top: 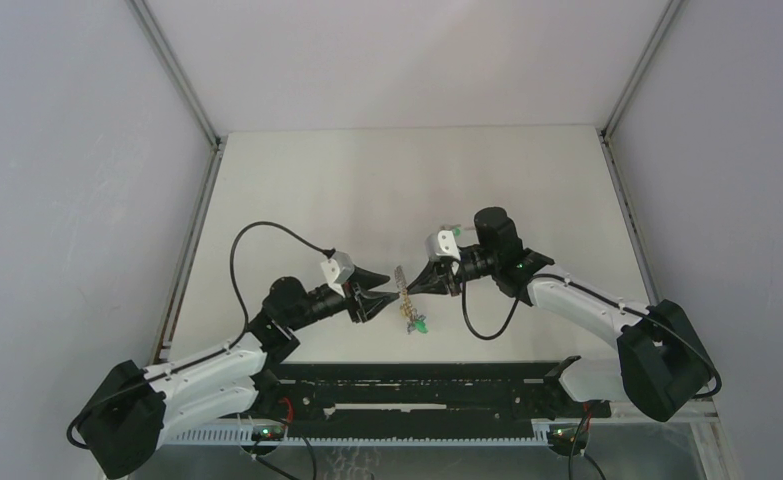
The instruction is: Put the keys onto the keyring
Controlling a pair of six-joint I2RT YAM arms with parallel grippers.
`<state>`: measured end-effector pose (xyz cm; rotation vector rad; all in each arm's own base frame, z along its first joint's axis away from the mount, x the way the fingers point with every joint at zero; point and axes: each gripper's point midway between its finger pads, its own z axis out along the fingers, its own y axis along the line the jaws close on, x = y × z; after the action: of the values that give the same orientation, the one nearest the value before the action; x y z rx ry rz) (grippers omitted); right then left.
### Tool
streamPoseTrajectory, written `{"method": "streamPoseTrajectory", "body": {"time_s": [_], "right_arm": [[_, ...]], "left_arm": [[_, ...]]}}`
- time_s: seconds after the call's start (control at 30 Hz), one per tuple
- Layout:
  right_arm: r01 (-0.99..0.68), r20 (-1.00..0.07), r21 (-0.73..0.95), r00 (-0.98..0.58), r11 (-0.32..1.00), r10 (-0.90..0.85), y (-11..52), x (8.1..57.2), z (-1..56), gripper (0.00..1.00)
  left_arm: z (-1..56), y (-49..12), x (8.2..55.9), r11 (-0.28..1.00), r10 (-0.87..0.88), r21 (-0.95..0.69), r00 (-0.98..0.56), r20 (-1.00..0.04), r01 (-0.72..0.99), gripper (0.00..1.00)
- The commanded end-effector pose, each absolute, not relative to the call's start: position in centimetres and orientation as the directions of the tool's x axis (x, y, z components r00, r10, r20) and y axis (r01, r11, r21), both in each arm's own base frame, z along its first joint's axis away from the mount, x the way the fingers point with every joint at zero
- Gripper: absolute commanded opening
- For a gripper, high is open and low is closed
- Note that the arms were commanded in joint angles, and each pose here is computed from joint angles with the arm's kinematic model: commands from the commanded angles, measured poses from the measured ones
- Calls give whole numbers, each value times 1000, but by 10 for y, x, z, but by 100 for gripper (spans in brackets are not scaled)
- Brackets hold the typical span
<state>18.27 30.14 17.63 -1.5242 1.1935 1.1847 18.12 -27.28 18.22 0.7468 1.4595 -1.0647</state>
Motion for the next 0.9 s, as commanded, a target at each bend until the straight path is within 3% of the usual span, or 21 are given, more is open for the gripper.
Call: {"method": "streamPoseTrajectory", "body": {"time_s": [0.0,0.37,0.5,0.87], "right_arm": [[-961,-978,-161,186,-224,-95,305,182,212,0],[-953,-975,-162,194,-254,-107,304,178,210,0],[-949,-973,-173,207,-264,-104,304,177,209,0],[-946,-972,-168,205,-276,-113,305,176,205,0]], "left_arm": [[183,-274,177,360,-85,-87,-60,-995,929,52],[173,-268,171,323,-32,169,190,-981,931,59],[175,-271,171,308,-33,184,204,-978,933,58],[191,-285,166,236,-83,175,199,-976,956,40]]}}
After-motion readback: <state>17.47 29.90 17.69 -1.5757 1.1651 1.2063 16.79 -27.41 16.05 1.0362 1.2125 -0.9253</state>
